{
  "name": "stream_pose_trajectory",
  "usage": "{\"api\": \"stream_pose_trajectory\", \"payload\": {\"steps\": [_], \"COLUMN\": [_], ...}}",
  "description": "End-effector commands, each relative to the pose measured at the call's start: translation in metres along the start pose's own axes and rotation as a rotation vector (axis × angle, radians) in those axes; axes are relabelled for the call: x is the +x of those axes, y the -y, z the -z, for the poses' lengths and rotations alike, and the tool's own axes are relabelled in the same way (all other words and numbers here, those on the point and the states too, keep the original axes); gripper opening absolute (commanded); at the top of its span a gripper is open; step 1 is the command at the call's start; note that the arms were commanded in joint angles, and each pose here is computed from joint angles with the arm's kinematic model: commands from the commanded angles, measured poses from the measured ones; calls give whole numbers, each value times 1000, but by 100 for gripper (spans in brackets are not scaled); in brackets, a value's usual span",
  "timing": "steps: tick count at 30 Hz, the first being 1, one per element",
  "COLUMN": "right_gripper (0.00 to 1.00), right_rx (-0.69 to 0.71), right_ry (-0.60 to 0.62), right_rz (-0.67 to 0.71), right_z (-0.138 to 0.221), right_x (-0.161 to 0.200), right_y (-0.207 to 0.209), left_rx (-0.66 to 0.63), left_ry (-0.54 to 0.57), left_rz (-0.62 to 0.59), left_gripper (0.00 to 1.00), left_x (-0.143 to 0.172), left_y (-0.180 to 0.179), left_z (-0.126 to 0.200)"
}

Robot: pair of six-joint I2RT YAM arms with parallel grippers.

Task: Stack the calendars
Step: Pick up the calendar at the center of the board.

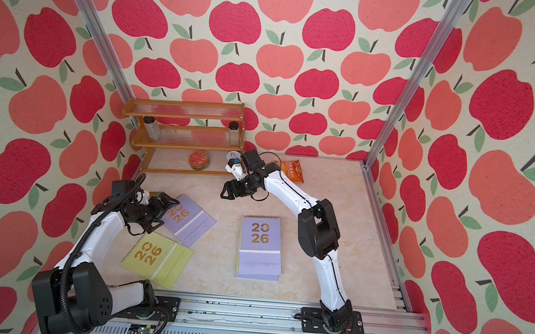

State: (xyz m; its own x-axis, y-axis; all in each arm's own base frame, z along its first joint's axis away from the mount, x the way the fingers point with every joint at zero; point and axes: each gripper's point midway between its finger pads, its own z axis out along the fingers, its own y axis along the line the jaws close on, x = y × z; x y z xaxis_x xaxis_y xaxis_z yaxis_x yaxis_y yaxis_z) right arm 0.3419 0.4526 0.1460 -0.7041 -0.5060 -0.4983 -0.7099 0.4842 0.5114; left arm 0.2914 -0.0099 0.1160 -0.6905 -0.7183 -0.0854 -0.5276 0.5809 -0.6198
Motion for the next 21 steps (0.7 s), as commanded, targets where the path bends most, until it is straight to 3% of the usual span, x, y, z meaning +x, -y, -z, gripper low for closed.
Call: {"api": "stream_pose_trajectory", "payload": {"steps": [1, 10, 21], "right_gripper": [76, 76, 76], "right_rx": [-82, -197, -239], "right_ry": [-5, 13, -28], "right_rz": [-7, 8, -11], "right_z": [-19, -55, -85], "right_x": [-11, -26, -9], "right_y": [-15, -20, -16], "left_rx": [-8, -61, -96], "left_ry": [-10, -23, -25], "left_rz": [4, 17, 1], "left_gripper": [100, 99, 99], "left_x": [0, 0, -6], "left_y": [-9, -33, -47], "left_z": [-9, -30, -49]}}
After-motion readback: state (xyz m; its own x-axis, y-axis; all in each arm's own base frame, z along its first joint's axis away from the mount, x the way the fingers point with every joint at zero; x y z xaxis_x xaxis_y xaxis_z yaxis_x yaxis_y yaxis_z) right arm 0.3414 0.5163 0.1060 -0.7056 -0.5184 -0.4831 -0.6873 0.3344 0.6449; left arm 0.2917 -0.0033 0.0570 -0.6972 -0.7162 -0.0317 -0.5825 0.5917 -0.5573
